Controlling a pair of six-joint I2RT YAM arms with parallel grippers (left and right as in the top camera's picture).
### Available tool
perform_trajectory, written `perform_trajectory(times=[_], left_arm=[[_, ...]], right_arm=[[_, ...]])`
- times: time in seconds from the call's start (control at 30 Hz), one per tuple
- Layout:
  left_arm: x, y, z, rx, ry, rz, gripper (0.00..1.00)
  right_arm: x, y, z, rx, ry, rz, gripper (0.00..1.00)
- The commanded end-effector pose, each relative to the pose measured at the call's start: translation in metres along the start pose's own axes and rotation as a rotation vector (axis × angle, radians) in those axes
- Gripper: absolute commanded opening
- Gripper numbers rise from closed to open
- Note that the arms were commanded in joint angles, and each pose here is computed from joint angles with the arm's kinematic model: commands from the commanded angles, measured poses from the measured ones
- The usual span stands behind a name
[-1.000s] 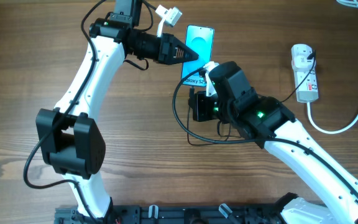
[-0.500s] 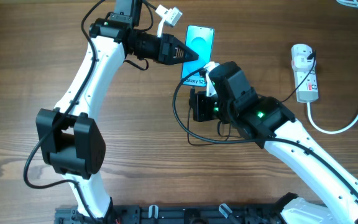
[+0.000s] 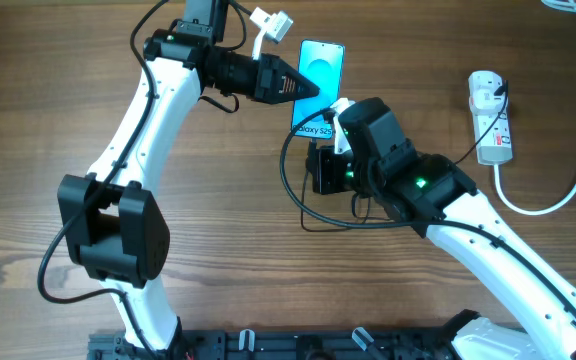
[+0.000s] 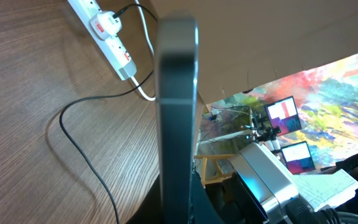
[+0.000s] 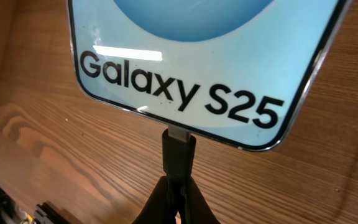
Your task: Plug charger to phone and switch on socket
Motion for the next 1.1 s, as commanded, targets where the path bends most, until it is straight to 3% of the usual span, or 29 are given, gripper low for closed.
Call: perform_trajectory(times=[0.0,0.87,1.07], left_arm=[[0.003,-0.015,0.001,-0.049,0.0,0.042,0.04],[0.003,-0.015,0.002,-0.041,0.003,0.044,0.04],[0.003,-0.003,-0.003,-0.061,-0.02,-0.05,0.04]], right_arm=[[0.002,-0.002,-0.007,-0.007,-0.021,-0.003,0.04],[-0.008,-0.001,-0.006,-0.011,0.0,-0.023,0.04],[-0.008,0.002,-0.004,-0.011,0.013,-0.047,0.04]])
Point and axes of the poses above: each gripper's point midway between its finger pads, its own x axis back along the fingers, its own y axis along the line the jaws close on, z = x × y, the point moved 4 cm from there along x, back along the fingers, and after that the axes turned 12 degrees about x, right-handed, at the moved point
